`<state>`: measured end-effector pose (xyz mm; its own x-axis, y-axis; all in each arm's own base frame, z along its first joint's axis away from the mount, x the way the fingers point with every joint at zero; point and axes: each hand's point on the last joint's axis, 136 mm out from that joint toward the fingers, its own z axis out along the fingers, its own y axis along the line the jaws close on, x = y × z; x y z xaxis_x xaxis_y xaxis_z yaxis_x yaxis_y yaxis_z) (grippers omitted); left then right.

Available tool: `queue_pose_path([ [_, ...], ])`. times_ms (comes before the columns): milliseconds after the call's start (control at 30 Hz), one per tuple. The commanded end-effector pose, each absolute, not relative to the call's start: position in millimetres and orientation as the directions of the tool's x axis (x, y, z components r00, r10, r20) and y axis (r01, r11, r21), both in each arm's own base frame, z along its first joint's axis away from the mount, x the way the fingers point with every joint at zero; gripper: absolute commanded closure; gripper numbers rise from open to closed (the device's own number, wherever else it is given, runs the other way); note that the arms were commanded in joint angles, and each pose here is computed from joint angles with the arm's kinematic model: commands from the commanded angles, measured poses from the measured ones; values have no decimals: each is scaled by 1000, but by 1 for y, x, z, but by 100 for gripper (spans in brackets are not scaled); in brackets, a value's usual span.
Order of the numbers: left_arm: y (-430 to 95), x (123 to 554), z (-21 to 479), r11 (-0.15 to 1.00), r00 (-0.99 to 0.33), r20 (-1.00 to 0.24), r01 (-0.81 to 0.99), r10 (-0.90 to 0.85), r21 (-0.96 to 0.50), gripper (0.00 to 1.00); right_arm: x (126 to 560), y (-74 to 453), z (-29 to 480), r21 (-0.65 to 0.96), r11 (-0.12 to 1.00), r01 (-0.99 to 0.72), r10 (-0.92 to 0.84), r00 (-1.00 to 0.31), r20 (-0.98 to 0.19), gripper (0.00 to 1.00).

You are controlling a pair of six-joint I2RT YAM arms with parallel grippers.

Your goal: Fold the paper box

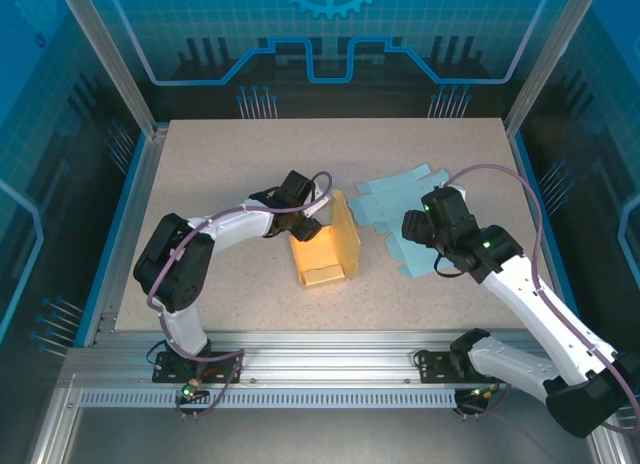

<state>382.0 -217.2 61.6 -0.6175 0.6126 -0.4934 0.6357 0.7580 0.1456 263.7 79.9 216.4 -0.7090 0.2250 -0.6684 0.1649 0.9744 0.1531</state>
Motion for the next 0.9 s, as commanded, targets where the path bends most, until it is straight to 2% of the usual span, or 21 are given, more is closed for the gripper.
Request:
queue_pose_path([
  [0,-212,369,57,770,-648,-465,625,603,129,46,263,74,217,126,977,174,213,-710,-671,21],
  [233,-204,364,70,832,-695,-508,548,509,84,49,266,82,213,133,981,139,192,-731,-655,21],
  [567,-198,357,115,854,-672,-658,514,339,-86,44,273,95,207,125,987,103,159,-762,-628,21],
  [767,-200,342,88,825,-702,-594,554,393,-109,44,274,100,207,128,988,86,147,-770,-621,19],
  [833,-198,345,84,829,-706,-578,553,409,-88,43,274,102,209,129,989,78,142,-769,-623,9],
  [867,-197,347,82,834,-712,-569,546,411,-81,43,274,102,210,129,989,76,141,-768,-625,0],
])
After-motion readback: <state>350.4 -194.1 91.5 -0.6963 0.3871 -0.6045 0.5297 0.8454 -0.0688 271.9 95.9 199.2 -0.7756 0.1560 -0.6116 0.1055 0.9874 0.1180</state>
